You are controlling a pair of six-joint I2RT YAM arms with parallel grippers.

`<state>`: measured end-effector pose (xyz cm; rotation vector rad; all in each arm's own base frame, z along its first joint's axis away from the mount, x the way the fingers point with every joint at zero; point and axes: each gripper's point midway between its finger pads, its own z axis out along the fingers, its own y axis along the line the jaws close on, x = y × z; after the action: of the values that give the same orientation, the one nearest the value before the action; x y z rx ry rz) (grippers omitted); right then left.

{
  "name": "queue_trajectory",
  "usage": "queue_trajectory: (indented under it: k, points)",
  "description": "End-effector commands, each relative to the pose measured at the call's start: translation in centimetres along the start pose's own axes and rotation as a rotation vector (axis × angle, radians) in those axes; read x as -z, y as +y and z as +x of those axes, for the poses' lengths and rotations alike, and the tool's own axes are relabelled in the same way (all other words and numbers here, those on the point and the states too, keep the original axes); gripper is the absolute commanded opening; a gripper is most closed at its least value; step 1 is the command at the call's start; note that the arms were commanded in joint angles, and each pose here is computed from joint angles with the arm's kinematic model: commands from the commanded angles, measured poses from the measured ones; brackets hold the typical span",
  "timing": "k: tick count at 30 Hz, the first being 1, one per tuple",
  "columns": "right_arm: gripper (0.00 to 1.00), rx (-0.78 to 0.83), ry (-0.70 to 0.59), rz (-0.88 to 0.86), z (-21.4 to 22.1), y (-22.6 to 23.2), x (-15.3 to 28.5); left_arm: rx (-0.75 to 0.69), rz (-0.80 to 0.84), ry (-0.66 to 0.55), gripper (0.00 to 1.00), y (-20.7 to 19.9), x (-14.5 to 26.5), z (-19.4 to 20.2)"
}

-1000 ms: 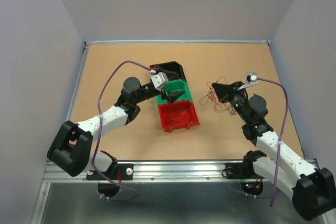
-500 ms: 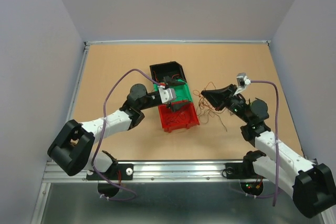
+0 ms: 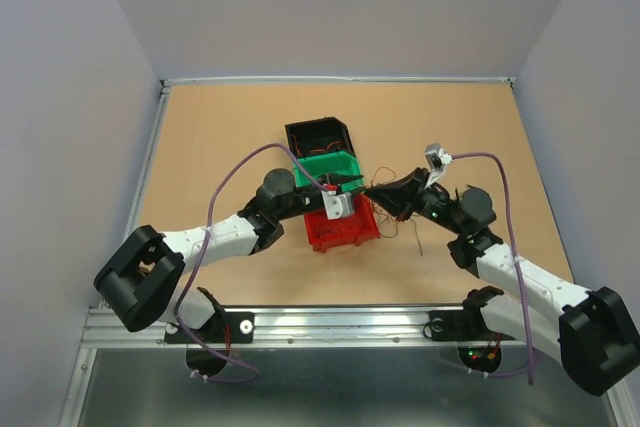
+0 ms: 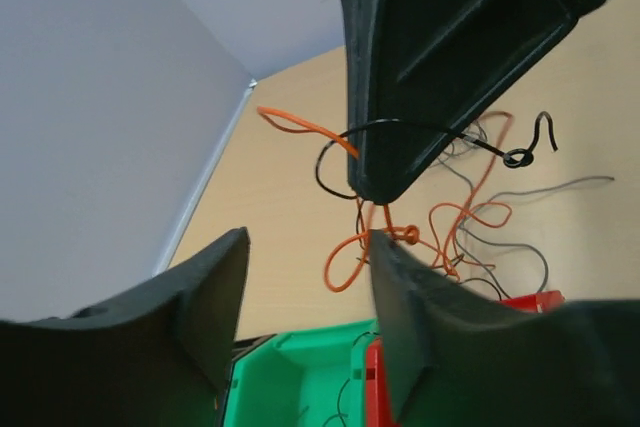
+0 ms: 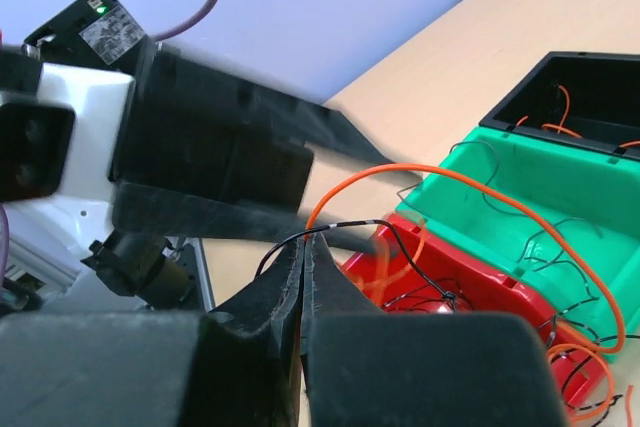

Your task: Untangle the cables

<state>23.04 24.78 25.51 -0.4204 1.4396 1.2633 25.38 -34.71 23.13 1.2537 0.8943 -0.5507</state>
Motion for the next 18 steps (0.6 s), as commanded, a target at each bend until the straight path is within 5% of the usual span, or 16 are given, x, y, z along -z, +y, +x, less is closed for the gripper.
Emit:
queue_trajectory:
  k: [1, 3, 6, 9, 12, 15, 17, 18]
  points:
    - [0.01, 0.066, -0.051, -0.088, -2.1, 2.2, -1.0, -0.115, 0.125, 0.034, 0.23, -1.5, -1.3, 0.4]
    - [0.01, 0.062, -0.05, -0.085, -2.1, 2.1, -1.0, -0.111, 0.171, 0.057, 0.02, -2.1, -1.8, 0.8]
    - [0.03, 0.06, -0.059, -0.073, -2.2, 2.0, -1.0, -0.11, 0.197, 0.055, 0.0, -2.8, -1.7, 0.9]
    - [0.3, 0.052, -0.122, 0.013, -3.1, 0.7, -0.6, -0.118, 0.183, 0.051, 0.0, -2.6, -1.4, 0.7]
    - [0.34, 0.054, -0.198, 0.139, -4.1, -1.1, 0.4, -0.117, 0.186, 0.027, 0.0, -2.4, -1.0, 0.0]
    - [0.02, 0.049, -0.207, 0.209, -4.3, -2.1, 0.9, -0.09, 0.193, 0.009, 0.0, -2.1, -0.7, -0.2]
    - [0.01, 0.049, -0.199, 0.205, -4.2, -2.1, 0.8, -0.083, 0.167, 0.018, 0.03, -1.4, -0.7, -0.2]
    - [0.01, 0.047, -0.186, 0.197, -4.0, -2.1, 0.6, -0.083, 0.14, 0.021, 0.17, -0.8, -0.7, -0.2]
